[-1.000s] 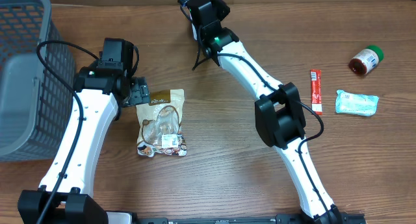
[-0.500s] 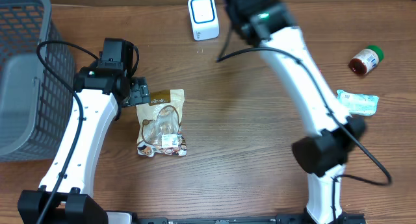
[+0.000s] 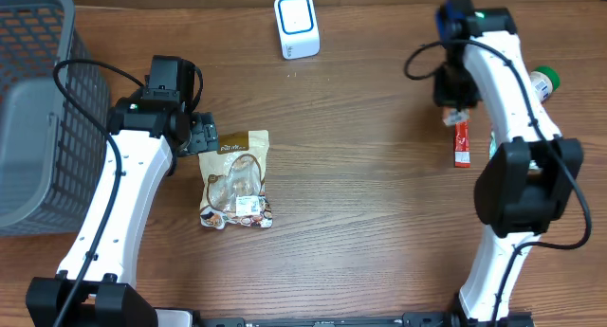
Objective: Scan the item barcode
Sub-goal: 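Carry the orange packet right and release it near the red stick, then move the right gripper back toward the table centre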
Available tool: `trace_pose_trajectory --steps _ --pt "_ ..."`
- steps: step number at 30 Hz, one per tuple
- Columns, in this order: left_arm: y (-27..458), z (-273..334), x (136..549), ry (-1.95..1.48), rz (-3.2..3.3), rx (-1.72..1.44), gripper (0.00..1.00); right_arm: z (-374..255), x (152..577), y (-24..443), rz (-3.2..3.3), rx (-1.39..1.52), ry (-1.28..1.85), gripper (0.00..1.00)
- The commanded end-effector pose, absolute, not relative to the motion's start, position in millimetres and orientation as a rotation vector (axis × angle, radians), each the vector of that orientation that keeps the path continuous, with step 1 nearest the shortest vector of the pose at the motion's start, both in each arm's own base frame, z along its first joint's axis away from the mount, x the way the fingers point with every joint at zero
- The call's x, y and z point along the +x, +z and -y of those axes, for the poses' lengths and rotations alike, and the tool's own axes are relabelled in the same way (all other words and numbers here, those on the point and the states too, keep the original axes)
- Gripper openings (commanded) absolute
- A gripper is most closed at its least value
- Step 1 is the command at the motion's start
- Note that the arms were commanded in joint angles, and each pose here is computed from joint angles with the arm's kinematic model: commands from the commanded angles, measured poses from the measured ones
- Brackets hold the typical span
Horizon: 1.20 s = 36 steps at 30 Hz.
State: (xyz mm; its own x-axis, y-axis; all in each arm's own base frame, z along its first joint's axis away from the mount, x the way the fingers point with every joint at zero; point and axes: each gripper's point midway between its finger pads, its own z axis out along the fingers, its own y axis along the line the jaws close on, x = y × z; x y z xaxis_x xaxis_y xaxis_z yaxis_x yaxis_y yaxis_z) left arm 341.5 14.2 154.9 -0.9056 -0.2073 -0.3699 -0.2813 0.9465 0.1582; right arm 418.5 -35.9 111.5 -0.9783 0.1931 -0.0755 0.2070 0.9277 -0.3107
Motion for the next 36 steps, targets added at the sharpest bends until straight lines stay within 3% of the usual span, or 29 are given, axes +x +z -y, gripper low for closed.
trace_pose_trajectory --steps 1,8,18,21,23,24,29,36 --pt "155.1 -14.9 342.6 0.304 -2.744 -0.354 1.00 56.4 407.0 82.3 -3.068 0.458 -0.483 0.04" --pt "155.1 -14.9 342.6 0.304 -2.744 -0.354 1.00 76.4 396.1 39.2 -3.074 0.550 -0.457 0.04" --pt "155.1 -14.9 342.6 0.304 -2.744 -0.354 1.00 82.2 396.4 41.3 -3.059 0.547 -0.510 0.06" --pt "155.1 -14.9 342.6 0.304 -2.744 -0.354 1.00 82.5 400.2 52.6 -3.045 0.575 -0.507 0.21" --pt "155.1 -14.9 342.6 0.304 -2.744 -0.354 1.00 82.7 402.4 61.4 -3.041 0.575 -0.506 0.47" --pt "155.1 -14.9 342.6 0.304 -2.744 -0.354 1.00 82.3 403.8 66.8 -3.039 0.574 -0.506 1.00" --pt "155.1 -14.9 342.6 0.304 -2.744 -0.354 1.00 68.6 408.4 85.4 -3.027 0.678 -0.386 1.00" --pt "155.1 -14.9 342.6 0.304 -2.744 -0.354 1.00 -69.4 415.9 106.4 -3.090 0.506 0.759 0.98"
